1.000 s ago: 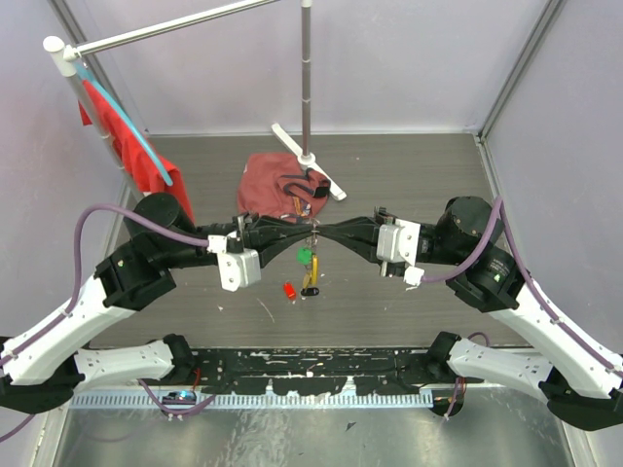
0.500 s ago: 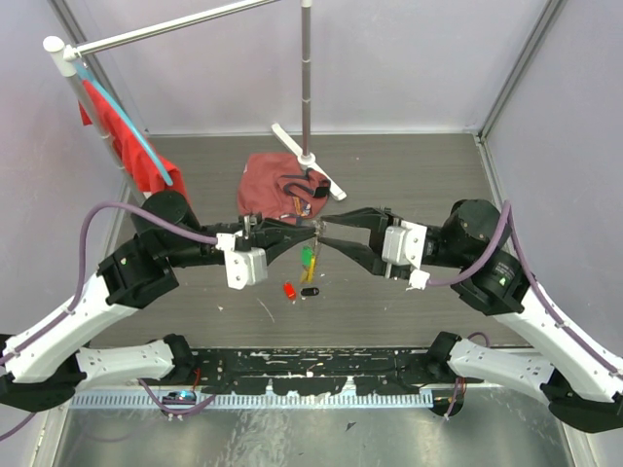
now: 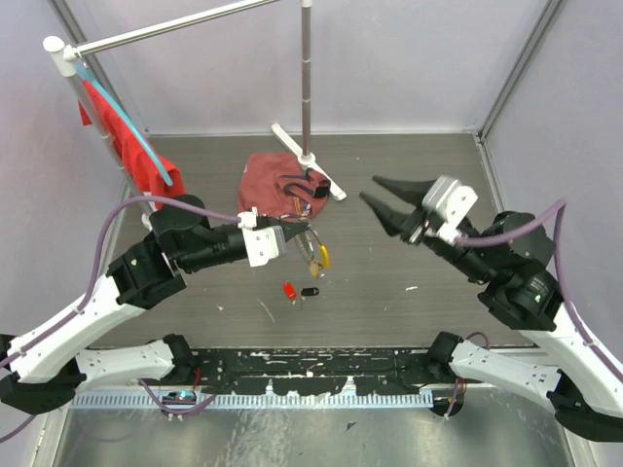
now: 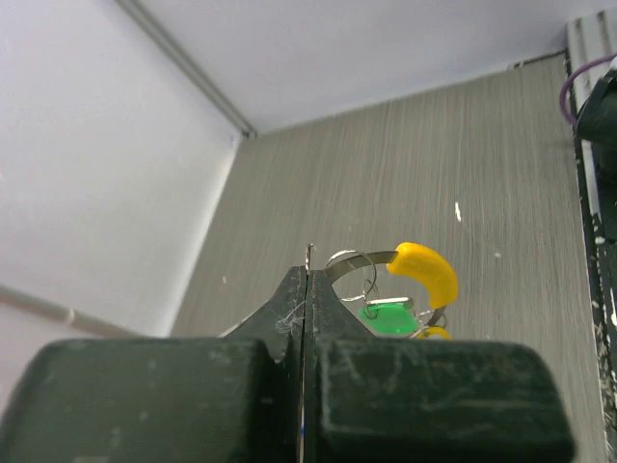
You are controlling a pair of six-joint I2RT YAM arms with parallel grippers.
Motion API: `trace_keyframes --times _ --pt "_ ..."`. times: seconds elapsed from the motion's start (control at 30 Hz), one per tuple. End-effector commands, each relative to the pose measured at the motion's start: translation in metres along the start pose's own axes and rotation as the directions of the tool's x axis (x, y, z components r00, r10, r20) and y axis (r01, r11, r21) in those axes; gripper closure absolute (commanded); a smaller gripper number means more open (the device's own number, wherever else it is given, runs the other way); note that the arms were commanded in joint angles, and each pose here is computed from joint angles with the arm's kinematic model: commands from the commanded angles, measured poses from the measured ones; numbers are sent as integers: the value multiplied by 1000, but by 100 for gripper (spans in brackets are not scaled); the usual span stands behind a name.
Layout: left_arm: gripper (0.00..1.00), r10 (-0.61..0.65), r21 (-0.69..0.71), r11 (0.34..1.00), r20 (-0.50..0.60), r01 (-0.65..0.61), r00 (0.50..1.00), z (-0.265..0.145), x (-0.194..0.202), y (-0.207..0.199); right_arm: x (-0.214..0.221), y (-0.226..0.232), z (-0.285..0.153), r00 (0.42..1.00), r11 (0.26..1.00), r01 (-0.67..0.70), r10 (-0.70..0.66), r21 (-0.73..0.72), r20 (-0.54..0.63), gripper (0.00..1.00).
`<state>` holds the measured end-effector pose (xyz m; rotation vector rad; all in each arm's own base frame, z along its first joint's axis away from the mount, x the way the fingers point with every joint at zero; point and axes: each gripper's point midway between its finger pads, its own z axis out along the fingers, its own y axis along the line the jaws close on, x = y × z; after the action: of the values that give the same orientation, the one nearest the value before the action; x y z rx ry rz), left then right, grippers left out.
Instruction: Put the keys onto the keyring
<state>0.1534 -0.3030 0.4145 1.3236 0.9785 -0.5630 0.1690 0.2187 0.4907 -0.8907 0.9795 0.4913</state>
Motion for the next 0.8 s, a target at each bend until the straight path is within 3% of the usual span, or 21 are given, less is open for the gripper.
trace_keyframes --times 0.0,0.13,0.27,0.4,0.6,0.77 --pt "100 -80 -94 993 -32 77 996 -14 14 9 20 -62 -13 966 901 -165 229 402 -116 62" --pt "100 -143 -126 983 -62 134 988 -19 27 9 59 -64 -3 926 857 -176 311 485 -212 61" --pt "100 -194 -129 975 -101 181 976 -25 39 6 100 -53 19 850 853 -293 439 431 -291 60" --pt "100 -239 -158 962 -94 222 967 -31 46 6 159 -61 23 722 766 -434 611 474 -325 56" --pt "100 -242 -200 955 -93 220 966 -47 51 5 242 -29 28 534 706 -508 708 493 -462 57" --pt "100 -242 -233 948 -91 216 966 -57 53 6 291 3 17 405 591 -545 807 595 -431 59"
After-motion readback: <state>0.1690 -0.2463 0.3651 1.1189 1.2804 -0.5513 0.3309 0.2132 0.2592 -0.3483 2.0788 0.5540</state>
